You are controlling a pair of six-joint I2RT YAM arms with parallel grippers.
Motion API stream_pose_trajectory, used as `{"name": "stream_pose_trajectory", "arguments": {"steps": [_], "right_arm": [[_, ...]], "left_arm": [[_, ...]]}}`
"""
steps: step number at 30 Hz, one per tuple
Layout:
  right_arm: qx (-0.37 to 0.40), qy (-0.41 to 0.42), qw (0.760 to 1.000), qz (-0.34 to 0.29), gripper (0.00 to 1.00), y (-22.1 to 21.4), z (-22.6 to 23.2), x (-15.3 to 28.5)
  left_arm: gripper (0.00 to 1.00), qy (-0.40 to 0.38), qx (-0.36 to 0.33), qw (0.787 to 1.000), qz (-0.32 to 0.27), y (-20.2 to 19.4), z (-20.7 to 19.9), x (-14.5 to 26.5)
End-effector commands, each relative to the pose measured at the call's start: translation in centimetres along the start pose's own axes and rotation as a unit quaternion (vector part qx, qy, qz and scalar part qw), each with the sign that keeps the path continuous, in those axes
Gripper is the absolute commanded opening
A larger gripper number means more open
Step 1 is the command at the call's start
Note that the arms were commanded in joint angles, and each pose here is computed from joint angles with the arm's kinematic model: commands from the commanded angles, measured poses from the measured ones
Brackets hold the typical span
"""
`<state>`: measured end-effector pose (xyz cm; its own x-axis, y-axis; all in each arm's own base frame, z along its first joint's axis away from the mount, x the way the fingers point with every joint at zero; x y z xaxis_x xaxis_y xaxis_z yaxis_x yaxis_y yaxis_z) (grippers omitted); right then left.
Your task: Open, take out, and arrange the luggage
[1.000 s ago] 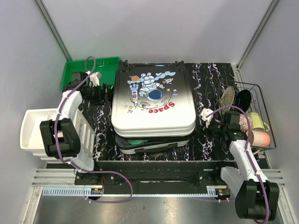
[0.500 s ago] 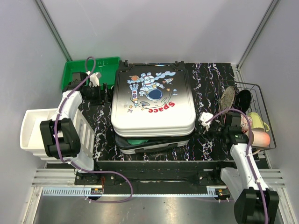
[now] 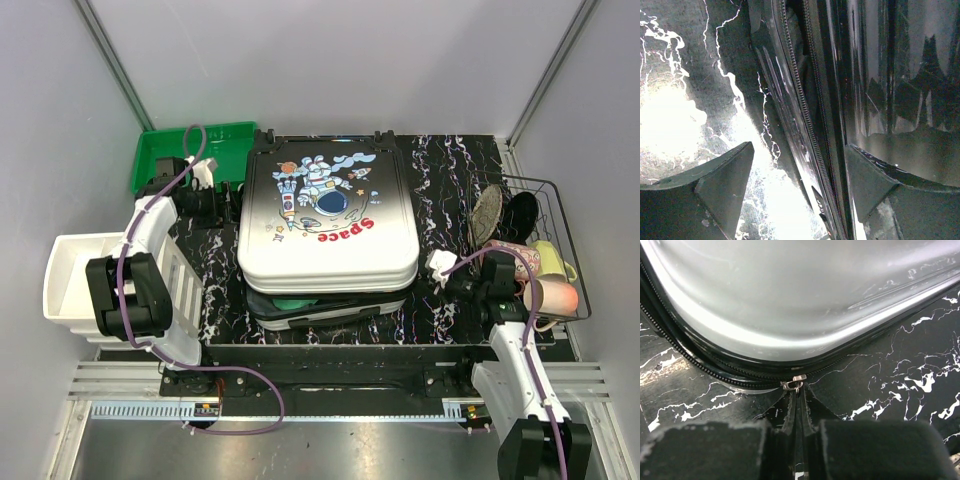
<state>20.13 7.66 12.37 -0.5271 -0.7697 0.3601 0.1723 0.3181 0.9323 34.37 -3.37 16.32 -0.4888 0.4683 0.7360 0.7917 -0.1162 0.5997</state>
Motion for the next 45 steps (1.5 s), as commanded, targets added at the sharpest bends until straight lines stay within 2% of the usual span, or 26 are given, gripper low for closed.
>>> {"name": "stream_pose_trajectory", "arguments": {"steps": [1,10,13,15,17,18,20,21,24,25,27,45], "right_arm": [[0.053,-0.013,0.998,-0.044,0.02,3.0,-1.4,-0.1],[0.059,-0.001,0.997,-0.047,0.0,3.5,-1.9,-0.4],[0.053,0.007,0.997,-0.049,0.0,3.6,-1.7,-0.5],[0.052,0.009,0.997,-0.049,0.0,3.7,-1.7,-0.4],[0.051,0.0,0.998,-0.045,0.0,3.7,-1.9,-0.4],[0.049,-0.004,0.998,-0.042,0.0,3.7,-2.1,-0.4],[0.047,-0.019,0.998,-0.034,0.0,3.8,-2.8,-0.3],[0.043,-0.022,0.998,-0.032,0.0,3.8,-3.1,-0.2],[0.035,-0.037,0.998,-0.033,0.0,4.0,-4.6,0.3],[0.036,-0.032,0.998,-0.039,0.0,4.2,-4.9,0.5],[0.039,-0.042,0.998,-0.038,0.0,4.2,-6.2,0.9],[0.02,0.06,0.996,-0.065,0.0,4.9,-11.9,-2.4]], "left_arm": [[0.78,-0.002,-0.023,0.999,-0.035,1.2,-0.5,0.9],[0.75,0.018,0.022,0.999,-0.02,0.2,0.3,-0.7],[0.72,0.017,0.033,0.999,-0.002,-0.4,0.6,-1.8],[0.66,0.014,0.033,0.999,0.009,-0.4,0.6,-2.6],[0.57,0.015,0.032,0.999,0.019,-0.4,0.8,-2.9],[0.45,0.019,0.034,0.999,0.024,-0.1,1.2,-3.2],[0.36,0.031,0.032,0.998,0.04,-0.1,2.1,-3.3],[0.26,0.035,0.029,0.998,0.039,0.6,2.7,-3.4],[0.16,0.049,0.014,0.998,0.041,1.8,3.8,-3.3],[0.08,0.056,0.01,0.997,0.045,2.0,4.1,-3.2],[0.01,0.061,0.003,0.997,0.043,3.2,4.7,-3.3],[0.0,0.052,-0.028,0.996,0.065,3.9,5.3,-5.5]]}}
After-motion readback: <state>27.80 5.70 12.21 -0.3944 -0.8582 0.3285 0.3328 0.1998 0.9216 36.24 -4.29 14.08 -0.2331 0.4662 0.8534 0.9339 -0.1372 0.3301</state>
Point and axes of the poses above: each gripper's point midway between its finger pads, its own x axis back along the fingers, its own z axis along the line the jaws close on, y = z × x, the point moved 4 cm from there along x, back along the fingers, and after that the axes turned 15 degrees about -x, right-handed, at the moved point
